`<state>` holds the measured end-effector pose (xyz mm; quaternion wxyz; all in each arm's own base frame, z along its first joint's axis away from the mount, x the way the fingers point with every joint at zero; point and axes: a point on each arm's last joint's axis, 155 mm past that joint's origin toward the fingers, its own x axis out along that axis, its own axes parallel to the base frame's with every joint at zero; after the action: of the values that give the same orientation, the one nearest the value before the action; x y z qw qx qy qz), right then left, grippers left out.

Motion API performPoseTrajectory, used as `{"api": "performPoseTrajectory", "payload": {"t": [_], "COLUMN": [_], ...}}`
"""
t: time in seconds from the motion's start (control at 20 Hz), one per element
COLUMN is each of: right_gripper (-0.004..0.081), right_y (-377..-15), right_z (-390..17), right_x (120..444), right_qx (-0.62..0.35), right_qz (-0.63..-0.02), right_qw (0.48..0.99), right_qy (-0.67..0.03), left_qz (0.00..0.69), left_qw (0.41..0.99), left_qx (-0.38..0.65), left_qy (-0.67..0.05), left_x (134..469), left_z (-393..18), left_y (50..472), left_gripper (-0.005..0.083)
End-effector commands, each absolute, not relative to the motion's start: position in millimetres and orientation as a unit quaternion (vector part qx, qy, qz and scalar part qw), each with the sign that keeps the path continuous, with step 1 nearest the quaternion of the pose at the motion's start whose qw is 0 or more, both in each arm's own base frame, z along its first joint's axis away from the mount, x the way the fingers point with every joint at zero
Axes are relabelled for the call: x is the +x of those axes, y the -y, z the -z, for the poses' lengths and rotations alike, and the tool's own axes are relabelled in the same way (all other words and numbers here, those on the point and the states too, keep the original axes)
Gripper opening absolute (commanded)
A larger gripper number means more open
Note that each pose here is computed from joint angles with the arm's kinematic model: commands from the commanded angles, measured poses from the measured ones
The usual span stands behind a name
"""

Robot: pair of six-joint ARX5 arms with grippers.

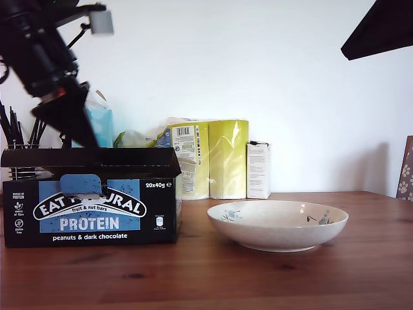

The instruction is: Open the carton box of snackbars

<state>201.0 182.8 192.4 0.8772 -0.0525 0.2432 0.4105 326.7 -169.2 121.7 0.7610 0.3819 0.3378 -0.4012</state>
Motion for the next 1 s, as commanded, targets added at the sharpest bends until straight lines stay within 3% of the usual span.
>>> {"api": "performPoseTrajectory", "payload": {"t": [0.0, 0.45, 0.95], "right_gripper": [-0.0013, -0.0013, -0.0013], "right_y": [-184, -184, -184], "right_z": [-193, -193, -192], "right_x": [201, 201, 201], "right_qx": [-0.054, -0.054, -0.054], "right_qz": [-0.413, -0.413, -0.413], "right_qw": [0.877, 0.877, 0.877], "right_qy": [-0.24, -0.239, -0.241], "left_qz": [0.405, 0.334, 0.209], "left_qw": [0.75, 0.746, 0.86], "left_qx": [0.382, 0.438, 0.423], "left_qy": [-0.358, -0.374, -0.194], "left_x": [322, 359, 445], "left_z": [-108, -82, -167], "left_y": [165, 145, 153], "left_gripper": [-0.0021, -0.002, -0.002]}}
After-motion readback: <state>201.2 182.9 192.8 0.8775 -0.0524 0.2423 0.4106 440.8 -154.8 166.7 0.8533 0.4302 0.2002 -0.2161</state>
